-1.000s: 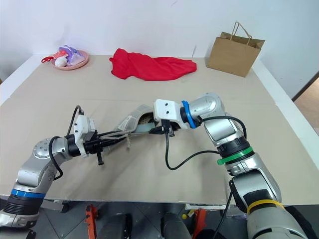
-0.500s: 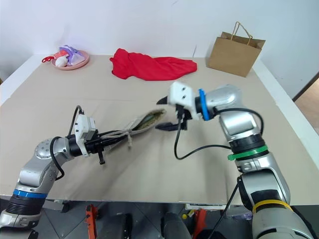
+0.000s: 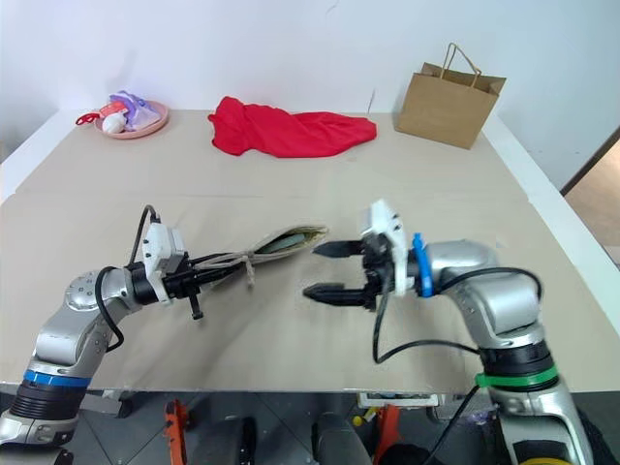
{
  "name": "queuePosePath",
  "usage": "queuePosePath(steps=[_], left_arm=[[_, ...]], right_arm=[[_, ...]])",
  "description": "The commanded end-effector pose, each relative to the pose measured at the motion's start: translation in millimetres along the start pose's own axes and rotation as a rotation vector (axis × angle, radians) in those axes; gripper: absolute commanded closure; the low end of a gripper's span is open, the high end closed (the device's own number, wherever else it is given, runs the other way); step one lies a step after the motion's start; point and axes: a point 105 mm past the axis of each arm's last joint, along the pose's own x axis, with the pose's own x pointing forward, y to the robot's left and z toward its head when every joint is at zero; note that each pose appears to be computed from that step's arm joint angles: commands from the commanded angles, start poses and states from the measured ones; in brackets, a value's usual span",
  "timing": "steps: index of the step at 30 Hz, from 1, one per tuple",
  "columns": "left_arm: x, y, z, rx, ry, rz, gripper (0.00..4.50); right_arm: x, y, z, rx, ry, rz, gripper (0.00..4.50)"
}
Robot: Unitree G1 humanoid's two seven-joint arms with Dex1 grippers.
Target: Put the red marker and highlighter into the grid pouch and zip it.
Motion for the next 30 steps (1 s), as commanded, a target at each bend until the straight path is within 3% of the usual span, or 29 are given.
queuePosePath(steps=[1,9,18,20,24,28,30], left_arm=[[1.4,3.0,6.7,0.052,-0.016,0.01,4.5],[3.8,3.5,7.2,0.065,-0.021,0.012,4.5],[5.7,4.5,7.7,0.067,-0.024,0.013,4.5],[5.4,4.8,7.6,0.068,-0.024,0.014,4.5],[4.6,5.0,7.2,0.068,-0.022,0.016,4.5],[4.7,5.5,7.8,0.07,-0.023,0.017,4.5],[4.7,5.3,7.6,0.07,-0.023,0.017,4.5]], right_arm=[[21.4,1.9,8.6,0.018,-0.036,-0.038,0.07],[61.1,-2.7,3.3,0.082,-0.037,-0.072,0.07],[78.2,-8.4,23.1,0.061,-0.083,-0.053,0.07],[78.1,-8.9,23.8,0.057,-0.083,-0.051,0.56],[78.2,-8.8,23.6,0.051,-0.081,-0.048,2.11],[81.9,-6.8,25.7,0.048,-0.091,-0.034,4.23],[84.3,-5.5,27.0,0.048,-0.099,-0.027,4.38]])
